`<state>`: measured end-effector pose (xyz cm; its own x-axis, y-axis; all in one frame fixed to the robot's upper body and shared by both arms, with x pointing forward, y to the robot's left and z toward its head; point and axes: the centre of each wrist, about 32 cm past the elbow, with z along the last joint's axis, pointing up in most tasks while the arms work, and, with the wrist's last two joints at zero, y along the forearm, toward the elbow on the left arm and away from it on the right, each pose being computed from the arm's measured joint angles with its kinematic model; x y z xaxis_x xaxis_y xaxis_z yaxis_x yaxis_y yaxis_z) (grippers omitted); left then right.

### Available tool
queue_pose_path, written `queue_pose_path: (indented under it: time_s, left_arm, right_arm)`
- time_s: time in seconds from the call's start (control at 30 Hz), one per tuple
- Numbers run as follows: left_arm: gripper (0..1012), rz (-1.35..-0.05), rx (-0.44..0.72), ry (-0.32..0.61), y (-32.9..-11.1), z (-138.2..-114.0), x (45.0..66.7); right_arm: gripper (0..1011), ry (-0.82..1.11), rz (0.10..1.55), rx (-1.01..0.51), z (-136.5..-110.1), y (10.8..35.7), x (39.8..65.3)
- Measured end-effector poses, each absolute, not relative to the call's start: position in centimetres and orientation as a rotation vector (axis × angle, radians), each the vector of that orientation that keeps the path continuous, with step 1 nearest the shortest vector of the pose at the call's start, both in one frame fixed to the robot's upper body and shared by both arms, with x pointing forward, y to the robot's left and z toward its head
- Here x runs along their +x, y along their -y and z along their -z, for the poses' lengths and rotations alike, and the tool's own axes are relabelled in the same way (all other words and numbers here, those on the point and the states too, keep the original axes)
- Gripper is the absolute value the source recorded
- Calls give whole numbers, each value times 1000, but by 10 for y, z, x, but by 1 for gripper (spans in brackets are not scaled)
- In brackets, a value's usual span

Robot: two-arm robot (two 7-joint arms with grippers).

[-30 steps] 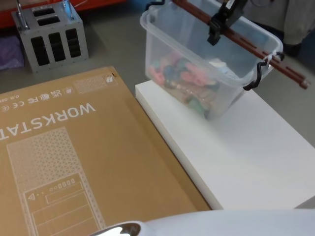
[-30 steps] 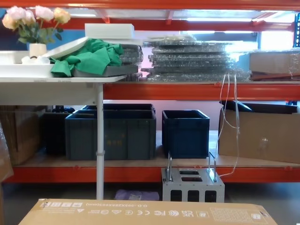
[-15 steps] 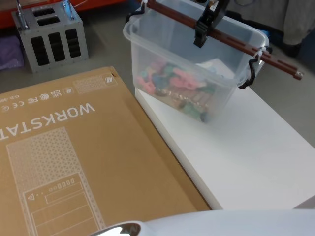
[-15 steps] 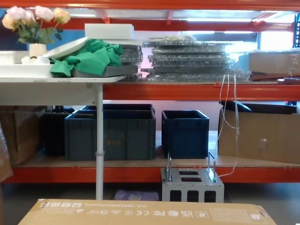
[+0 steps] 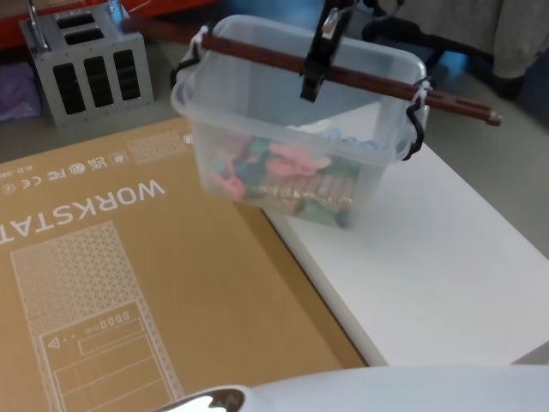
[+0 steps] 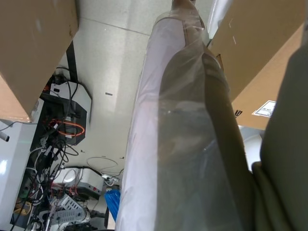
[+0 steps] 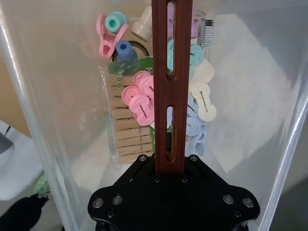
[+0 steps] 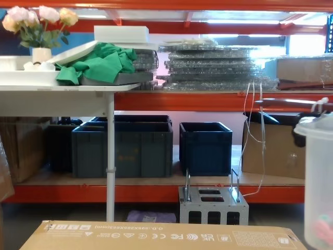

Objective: Use one hand to grasp the basket and place it at the designated location.

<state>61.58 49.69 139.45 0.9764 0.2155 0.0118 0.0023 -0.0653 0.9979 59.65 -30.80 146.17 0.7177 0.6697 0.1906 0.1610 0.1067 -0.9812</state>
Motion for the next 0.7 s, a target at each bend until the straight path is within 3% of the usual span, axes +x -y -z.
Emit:
queue_pose_path:
  time_s: [0.33, 0.7]
  left_arm:
    - [0, -176, 1629, -169, -497, -1394, 616]
    - [0, -177, 1629, -169, -497, -1394, 616]
  right_arm:
    - [0, 905, -651, -1438, -1458, 252, 583]
    - [0, 965, -716, -1424, -1457, 231, 570]
